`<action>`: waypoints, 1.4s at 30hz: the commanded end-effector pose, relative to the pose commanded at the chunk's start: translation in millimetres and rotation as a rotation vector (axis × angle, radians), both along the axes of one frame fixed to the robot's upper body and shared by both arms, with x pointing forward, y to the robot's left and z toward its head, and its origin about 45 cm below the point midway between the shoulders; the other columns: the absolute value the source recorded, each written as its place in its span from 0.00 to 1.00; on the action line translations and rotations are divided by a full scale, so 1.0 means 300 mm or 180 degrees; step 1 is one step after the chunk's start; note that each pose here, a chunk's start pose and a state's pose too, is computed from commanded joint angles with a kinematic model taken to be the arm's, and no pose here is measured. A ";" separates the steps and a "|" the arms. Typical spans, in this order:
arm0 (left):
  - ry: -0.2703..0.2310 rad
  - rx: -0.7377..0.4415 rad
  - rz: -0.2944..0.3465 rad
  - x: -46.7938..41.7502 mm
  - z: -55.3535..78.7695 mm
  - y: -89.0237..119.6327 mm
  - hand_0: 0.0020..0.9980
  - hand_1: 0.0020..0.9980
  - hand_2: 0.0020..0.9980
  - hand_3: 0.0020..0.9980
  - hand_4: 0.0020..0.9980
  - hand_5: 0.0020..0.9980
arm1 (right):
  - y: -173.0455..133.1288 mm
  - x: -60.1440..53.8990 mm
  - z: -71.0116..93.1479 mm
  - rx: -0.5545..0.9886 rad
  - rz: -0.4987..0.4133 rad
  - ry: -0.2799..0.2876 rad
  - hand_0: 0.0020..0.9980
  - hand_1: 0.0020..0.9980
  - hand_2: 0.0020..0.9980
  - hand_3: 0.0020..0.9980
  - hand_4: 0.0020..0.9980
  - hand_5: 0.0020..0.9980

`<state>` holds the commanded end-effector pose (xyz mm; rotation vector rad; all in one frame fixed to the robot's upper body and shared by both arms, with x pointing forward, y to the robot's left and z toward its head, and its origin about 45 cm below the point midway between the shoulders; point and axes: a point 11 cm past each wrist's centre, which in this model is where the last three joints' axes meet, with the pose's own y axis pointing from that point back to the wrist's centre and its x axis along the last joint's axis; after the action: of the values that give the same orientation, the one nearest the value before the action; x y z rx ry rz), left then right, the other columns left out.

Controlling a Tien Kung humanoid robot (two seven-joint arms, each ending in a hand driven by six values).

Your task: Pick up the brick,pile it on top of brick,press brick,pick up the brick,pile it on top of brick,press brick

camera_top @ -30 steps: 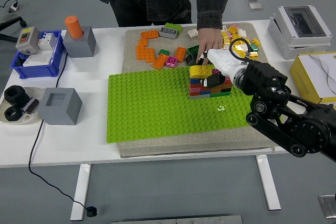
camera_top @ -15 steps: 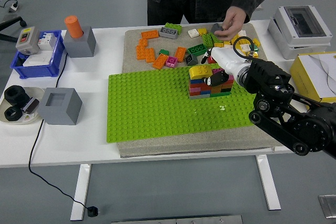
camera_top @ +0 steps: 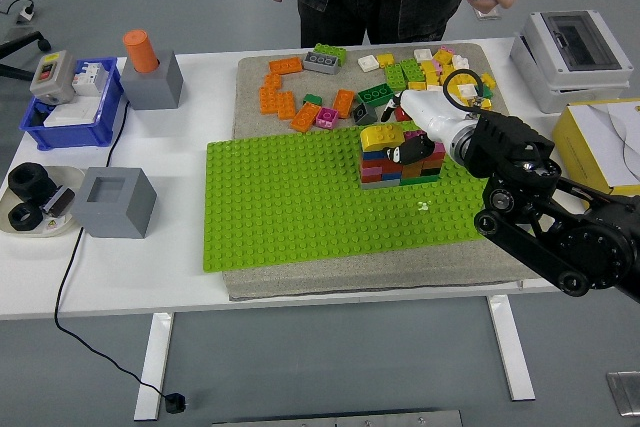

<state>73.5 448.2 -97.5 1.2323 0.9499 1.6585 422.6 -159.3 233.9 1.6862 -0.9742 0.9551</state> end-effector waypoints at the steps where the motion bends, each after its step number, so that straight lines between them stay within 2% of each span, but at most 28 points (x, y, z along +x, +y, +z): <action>1: 0.0000 -0.0001 0.0000 0.000 0.000 0.000 0.63 0.58 0.55 0.58 0.58 0.27 | 0.000 0.000 -0.001 -0.0002 0.0000 0.0003 0.92 0.85 0.87 0.69 0.82 0.23; 5: -0.0001 -0.0003 0.0000 0.001 0.000 -0.001 0.63 0.58 0.55 0.58 0.58 0.27 | -0.001 -0.001 -0.003 -0.0007 0.0002 0.0012 0.92 0.85 0.87 0.69 0.82 0.23; 6: -0.0001 -0.0003 -0.0001 0.002 0.000 -0.001 0.63 0.58 0.55 0.58 0.58 0.27 | -0.001 -0.001 -0.003 -0.0006 0.0003 0.0013 0.92 0.85 0.87 0.75 0.92 0.29; 20: -0.0003 -0.0001 -0.0004 0.003 0.000 -0.002 0.63 0.58 0.55 0.58 0.57 0.26 | 0.001 -0.002 0.006 0.0027 0.0026 -0.0004 0.92 0.85 0.88 0.78 0.97 0.33; 24: -0.0005 -0.0004 0.0000 0.003 -0.001 -0.003 0.63 0.58 0.55 0.58 0.57 0.26 | 0.004 -0.010 0.025 0.0058 0.0059 -0.0049 0.92 0.85 0.88 0.78 0.98 0.34; 29: -0.0007 -0.0008 0.0009 0.001 -0.002 -0.006 0.63 0.58 0.55 0.58 0.57 0.26 | -0.013 -0.036 0.083 0.0118 0.0110 -0.0195 0.92 0.85 0.88 0.78 0.98 0.34; 30: -0.0005 -0.0011 0.0013 -0.001 -0.003 -0.007 0.63 0.58 0.55 0.58 0.57 0.26 | -0.021 -0.043 0.092 0.0127 0.0116 -0.0219 0.92 0.86 0.88 0.63 0.97 0.37; 35: 0.0011 -0.0020 0.0026 -0.013 -0.007 -0.011 0.63 0.58 0.55 0.58 0.57 0.26 | -0.034 -0.094 0.122 0.0169 0.0220 -0.0285 0.92 0.86 0.88 0.63 0.97 0.37; 36: 0.0013 -0.0021 0.0028 -0.015 -0.007 -0.012 0.63 0.58 0.55 0.58 0.57 0.27 | -0.031 -0.103 0.121 0.0178 0.0246 -0.0278 0.92 0.86 0.89 0.56 0.92 0.43; 37: 0.0015 -0.0022 0.0028 -0.016 -0.008 -0.012 0.63 0.58 0.55 0.58 0.57 0.27 | -0.026 -0.114 0.115 0.0187 0.0275 -0.0258 0.92 0.86 0.89 0.56 0.92 0.43; 41: 0.0015 -0.0024 0.0026 -0.018 -0.008 -0.014 0.63 0.58 0.55 0.58 0.57 0.27 | -0.016 -0.127 0.099 0.0213 0.0313 -0.0214 0.92 0.86 0.89 0.56 0.92 0.43; 42: 0.0015 -0.0024 0.0026 -0.018 -0.009 -0.014 0.63 0.58 0.55 0.58 0.57 0.28 | -0.015 -0.128 0.096 0.0216 0.0317 -0.0208 0.92 0.86 0.89 0.55 0.88 0.46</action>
<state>68.3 444.0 -100.0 1.2294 0.9644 1.6575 384.3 -163.8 262.8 1.7839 -0.9828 1.0589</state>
